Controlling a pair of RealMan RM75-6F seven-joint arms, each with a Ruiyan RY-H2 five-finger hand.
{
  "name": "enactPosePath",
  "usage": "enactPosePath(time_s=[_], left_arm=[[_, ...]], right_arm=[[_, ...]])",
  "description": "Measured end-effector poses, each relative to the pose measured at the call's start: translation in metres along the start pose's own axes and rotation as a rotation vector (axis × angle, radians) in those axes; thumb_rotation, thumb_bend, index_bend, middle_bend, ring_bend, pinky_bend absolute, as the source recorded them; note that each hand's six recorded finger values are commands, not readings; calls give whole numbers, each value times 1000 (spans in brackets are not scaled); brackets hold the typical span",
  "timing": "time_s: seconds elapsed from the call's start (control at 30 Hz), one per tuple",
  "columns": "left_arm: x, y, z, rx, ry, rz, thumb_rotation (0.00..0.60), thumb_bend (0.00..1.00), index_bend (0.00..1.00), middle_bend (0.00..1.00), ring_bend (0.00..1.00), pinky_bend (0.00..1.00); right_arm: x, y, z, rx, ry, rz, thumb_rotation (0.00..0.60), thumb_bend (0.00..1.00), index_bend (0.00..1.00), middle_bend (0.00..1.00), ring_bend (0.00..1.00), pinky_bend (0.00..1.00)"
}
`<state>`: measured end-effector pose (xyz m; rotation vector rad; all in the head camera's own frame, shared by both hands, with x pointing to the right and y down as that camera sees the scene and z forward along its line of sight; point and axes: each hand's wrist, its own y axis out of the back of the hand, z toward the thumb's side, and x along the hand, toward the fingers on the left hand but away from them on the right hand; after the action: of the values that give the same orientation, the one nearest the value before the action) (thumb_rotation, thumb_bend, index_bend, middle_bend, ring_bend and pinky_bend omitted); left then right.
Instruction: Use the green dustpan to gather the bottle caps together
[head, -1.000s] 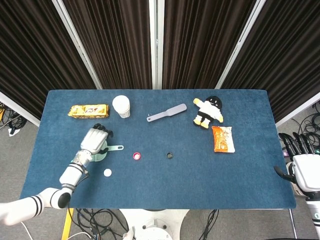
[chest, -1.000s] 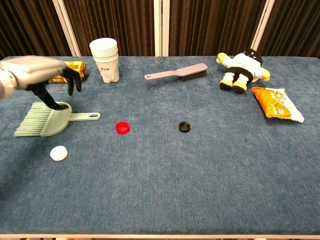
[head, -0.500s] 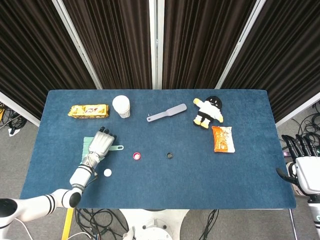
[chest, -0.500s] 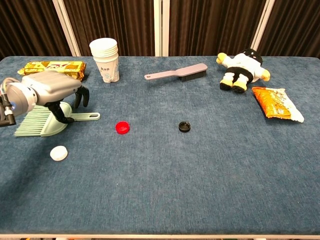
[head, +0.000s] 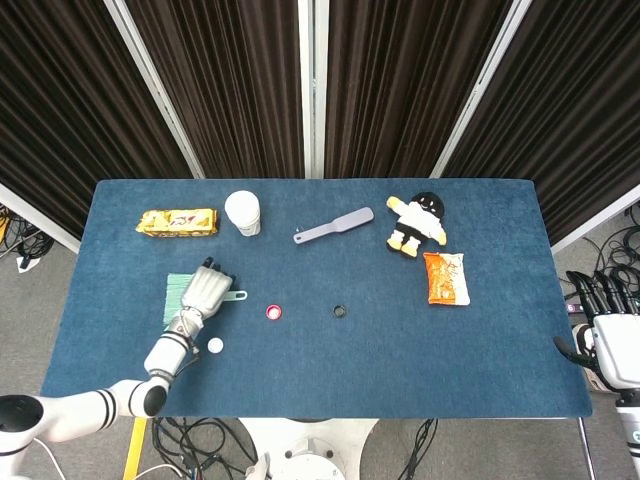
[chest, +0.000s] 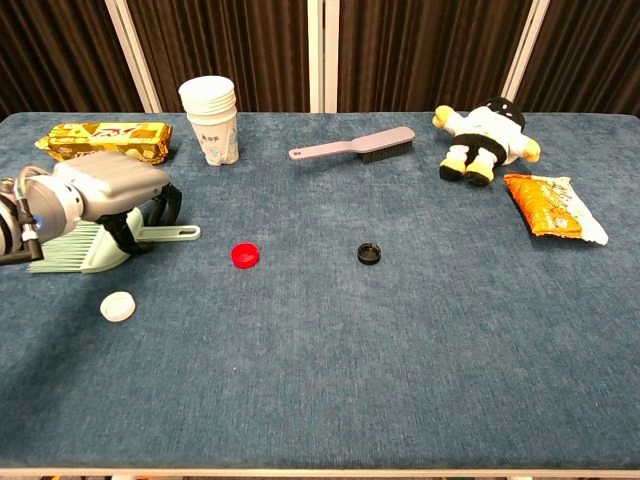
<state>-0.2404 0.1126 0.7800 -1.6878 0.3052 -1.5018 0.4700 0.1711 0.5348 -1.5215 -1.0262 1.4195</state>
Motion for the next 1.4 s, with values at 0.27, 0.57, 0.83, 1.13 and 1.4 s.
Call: enactPosePath(time_s=[0.27, 0.57, 0.83, 1.13, 1.4], left_arm=[[2, -6, 2, -4, -1, -10, 600, 392, 442, 498, 317, 162], [-4, 2, -2, -72, -24, 15, 600, 415, 464, 542, 334, 203], [-21, 25, -14, -165, -83, 121, 600, 450, 484, 580, 371, 287], [-71, 45, -52, -353, -83, 296, 600, 453, 490, 588, 376, 293], [-106, 18, -45, -601, -48, 292, 600, 454, 489, 583, 376, 294]], right_arm=[[1, -2, -3, -4, -12, 10, 600, 101, 0, 100, 0, 0], [-1, -1, 0, -4, -3, 17, 600, 101, 0, 100, 0, 0], [0, 2, 3, 3, 8, 19, 600, 102, 0, 100, 0, 0], [-4, 8, 5, 12, 22, 4, 600, 102, 0, 99, 0, 0], [-11, 11, 10, 20, 53, 3, 600, 102, 0, 98, 0, 0]])
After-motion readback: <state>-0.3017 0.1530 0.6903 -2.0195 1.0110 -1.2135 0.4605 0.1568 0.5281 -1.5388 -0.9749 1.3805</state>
